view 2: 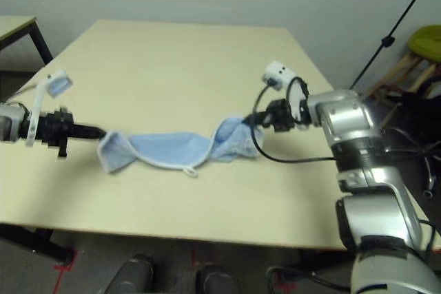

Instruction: Fold the towel and set it aside.

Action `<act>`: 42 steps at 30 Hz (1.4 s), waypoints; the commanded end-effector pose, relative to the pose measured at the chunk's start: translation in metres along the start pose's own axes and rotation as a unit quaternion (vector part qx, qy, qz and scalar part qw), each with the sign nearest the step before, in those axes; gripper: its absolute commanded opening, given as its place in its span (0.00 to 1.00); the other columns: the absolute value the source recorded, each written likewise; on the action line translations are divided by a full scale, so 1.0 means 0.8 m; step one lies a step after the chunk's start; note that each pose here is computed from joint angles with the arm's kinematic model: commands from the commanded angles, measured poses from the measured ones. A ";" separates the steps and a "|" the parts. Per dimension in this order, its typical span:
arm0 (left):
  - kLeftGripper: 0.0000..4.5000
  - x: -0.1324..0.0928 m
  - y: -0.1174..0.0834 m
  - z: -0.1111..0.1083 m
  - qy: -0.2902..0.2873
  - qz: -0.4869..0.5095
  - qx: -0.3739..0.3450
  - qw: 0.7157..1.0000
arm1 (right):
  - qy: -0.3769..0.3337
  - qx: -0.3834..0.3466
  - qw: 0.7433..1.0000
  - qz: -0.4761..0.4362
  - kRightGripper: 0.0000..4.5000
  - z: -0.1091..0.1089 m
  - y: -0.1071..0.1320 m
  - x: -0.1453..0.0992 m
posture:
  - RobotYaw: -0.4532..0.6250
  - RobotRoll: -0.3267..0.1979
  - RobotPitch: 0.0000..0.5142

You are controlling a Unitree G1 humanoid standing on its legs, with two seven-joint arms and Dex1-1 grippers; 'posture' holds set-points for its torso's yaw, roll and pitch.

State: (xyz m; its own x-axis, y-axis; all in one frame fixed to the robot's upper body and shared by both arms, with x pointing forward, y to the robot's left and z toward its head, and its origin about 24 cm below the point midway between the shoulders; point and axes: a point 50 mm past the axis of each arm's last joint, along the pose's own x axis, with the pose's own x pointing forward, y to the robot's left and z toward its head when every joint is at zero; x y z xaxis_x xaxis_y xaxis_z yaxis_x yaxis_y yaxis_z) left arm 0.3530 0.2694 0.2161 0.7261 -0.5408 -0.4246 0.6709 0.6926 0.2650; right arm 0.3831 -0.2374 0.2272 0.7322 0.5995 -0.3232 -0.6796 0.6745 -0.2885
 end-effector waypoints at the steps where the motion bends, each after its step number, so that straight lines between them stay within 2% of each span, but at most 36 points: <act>1: 0.01 -0.015 0.033 0.024 -0.061 0.091 0.050 0.993 | -0.094 -0.024 0.993 -0.069 0.00 0.029 -0.022 -0.012 | 0.58 0.62 0.09; 3: 0.01 -0.022 0.040 0.039 -0.101 0.108 0.067 0.987 | -0.129 -0.027 0.989 -0.073 0.00 0.039 -0.026 -0.019 | 0.58 0.62 0.09; 6: 0.01 -0.034 0.045 0.052 -0.126 0.119 0.123 0.977 | -0.177 -0.015 0.982 -0.059 0.00 0.047 -0.028 -0.032 | 0.57 0.62 0.11; 9: 0.01 -0.040 0.038 0.046 -0.122 0.083 0.149 0.978 | -0.178 -0.007 0.984 -0.002 0.00 0.033 -0.016 -0.043 | 0.56 0.62 0.12; 11: 0.01 -0.039 0.027 0.027 -0.094 0.040 0.145 0.984 | -0.161 0.021 0.985 0.052 0.00 0.014 0.000 -0.052 | 0.56 0.62 0.12; 14: 0.01 -0.036 -0.005 -0.032 -0.015 -0.055 0.102 0.993 | -0.090 0.069 0.986 0.119 0.00 -0.039 0.033 -0.062 | 0.55 0.62 0.13; 16: 0.01 -0.038 -0.019 -0.055 0.016 -0.081 0.077 0.994 | -0.058 0.090 0.985 0.137 0.00 -0.061 0.050 -0.067 | 0.55 0.62 0.14; 21: 0.01 -0.046 -0.037 -0.091 0.060 -0.093 0.031 0.993 | 0.005 0.130 0.980 0.153 0.00 -0.112 0.083 -0.079 | 0.55 0.62 0.14; 23: 0.01 -0.051 -0.043 -0.097 0.072 -0.103 0.020 0.992 | 0.020 0.132 0.979 0.154 0.00 -0.123 0.090 -0.084 | 0.55 0.62 0.14; 27: 0.01 -0.072 -0.063 -0.118 0.135 -0.155 -0.030 0.978 | 0.035 0.130 0.974 0.185 0.00 -0.150 0.109 -0.096 | 0.56 0.62 0.14; 31: 0.01 -0.093 -0.076 -0.125 0.186 -0.193 -0.066 0.961 | 0.095 0.125 0.962 0.222 0.00 -0.168 0.120 -0.114 | 0.56 0.62 0.14; 38: 0.01 -0.112 -0.088 -0.126 0.240 -0.228 -0.091 0.939 | 0.162 0.136 0.935 0.285 0.00 -0.180 0.133 -0.138 | 0.56 0.62 0.14; 42: 0.01 -0.107 -0.083 -0.118 0.237 -0.219 -0.079 0.943 | 0.160 0.125 0.942 0.269 0.00 -0.175 0.124 -0.137 | 0.56 0.62 0.14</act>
State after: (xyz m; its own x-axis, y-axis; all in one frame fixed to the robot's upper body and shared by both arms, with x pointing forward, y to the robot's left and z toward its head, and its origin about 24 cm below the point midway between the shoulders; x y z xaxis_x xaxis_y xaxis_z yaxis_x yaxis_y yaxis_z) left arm 0.2287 0.3174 0.1524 0.2105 -0.5522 -0.8067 0.8264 0.5414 -0.1550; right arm 0.2253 -0.2958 0.1041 0.1942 0.7616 -0.6182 -0.8819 0.4115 0.2299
